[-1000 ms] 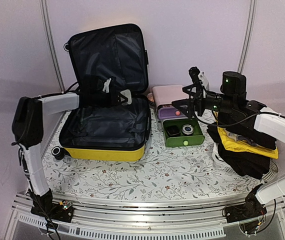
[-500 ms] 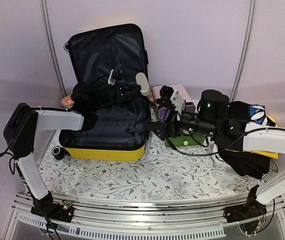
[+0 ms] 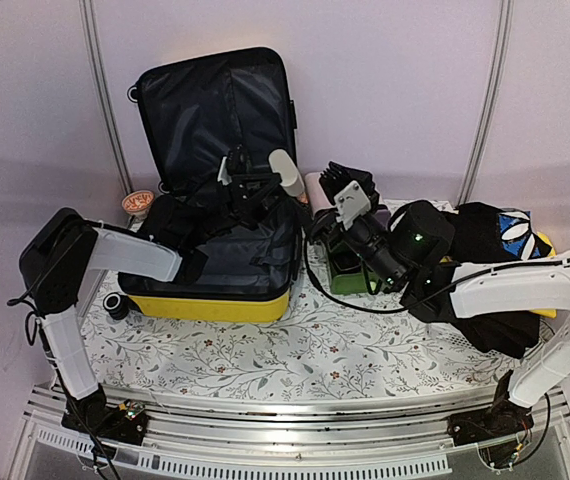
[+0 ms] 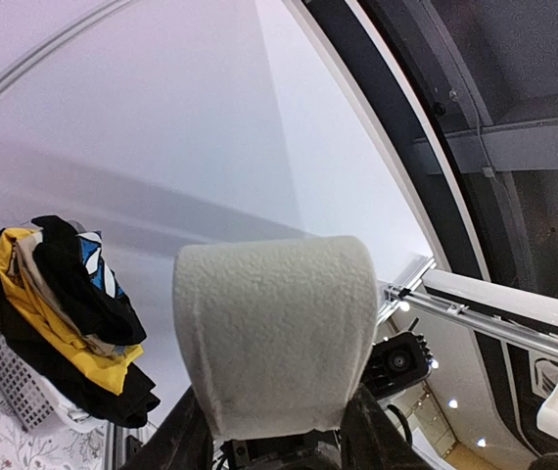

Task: Open, take out, and arrange the luggage
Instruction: Pass from the left arm to the right

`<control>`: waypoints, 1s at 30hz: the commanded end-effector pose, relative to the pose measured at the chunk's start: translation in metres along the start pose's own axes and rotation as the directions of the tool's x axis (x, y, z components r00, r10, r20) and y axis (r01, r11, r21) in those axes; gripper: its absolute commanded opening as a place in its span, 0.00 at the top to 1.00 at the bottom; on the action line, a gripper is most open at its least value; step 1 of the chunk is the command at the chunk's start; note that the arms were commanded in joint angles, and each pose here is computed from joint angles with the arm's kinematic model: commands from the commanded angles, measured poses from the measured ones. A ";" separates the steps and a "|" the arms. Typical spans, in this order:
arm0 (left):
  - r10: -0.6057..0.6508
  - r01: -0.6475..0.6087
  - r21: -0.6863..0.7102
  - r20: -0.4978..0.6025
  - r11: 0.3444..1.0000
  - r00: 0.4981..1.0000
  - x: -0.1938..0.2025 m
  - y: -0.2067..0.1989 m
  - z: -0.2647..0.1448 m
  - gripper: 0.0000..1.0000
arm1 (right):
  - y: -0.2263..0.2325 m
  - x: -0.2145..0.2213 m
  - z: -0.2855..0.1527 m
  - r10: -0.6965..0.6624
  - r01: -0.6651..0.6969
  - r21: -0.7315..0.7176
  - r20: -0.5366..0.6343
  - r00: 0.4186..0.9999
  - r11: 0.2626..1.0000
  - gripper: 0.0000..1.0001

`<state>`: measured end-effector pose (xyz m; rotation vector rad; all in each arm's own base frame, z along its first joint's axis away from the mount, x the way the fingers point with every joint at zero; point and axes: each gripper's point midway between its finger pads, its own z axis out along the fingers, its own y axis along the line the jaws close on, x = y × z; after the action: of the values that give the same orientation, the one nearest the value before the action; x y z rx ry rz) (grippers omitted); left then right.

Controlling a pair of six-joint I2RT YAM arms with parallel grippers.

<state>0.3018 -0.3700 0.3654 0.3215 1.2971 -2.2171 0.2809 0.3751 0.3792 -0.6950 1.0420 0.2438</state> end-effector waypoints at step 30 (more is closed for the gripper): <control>0.015 -0.016 0.049 0.023 0.999 1.000 0.013 -0.021 -0.001 0.48 | 0.014 0.001 0.041 -0.109 0.108 0.091 0.003 0.994 0.990 0.71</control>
<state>0.3001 -0.3712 0.3572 0.2456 1.3103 -2.2307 0.3002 0.4150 0.3739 -0.7158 0.9784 0.0948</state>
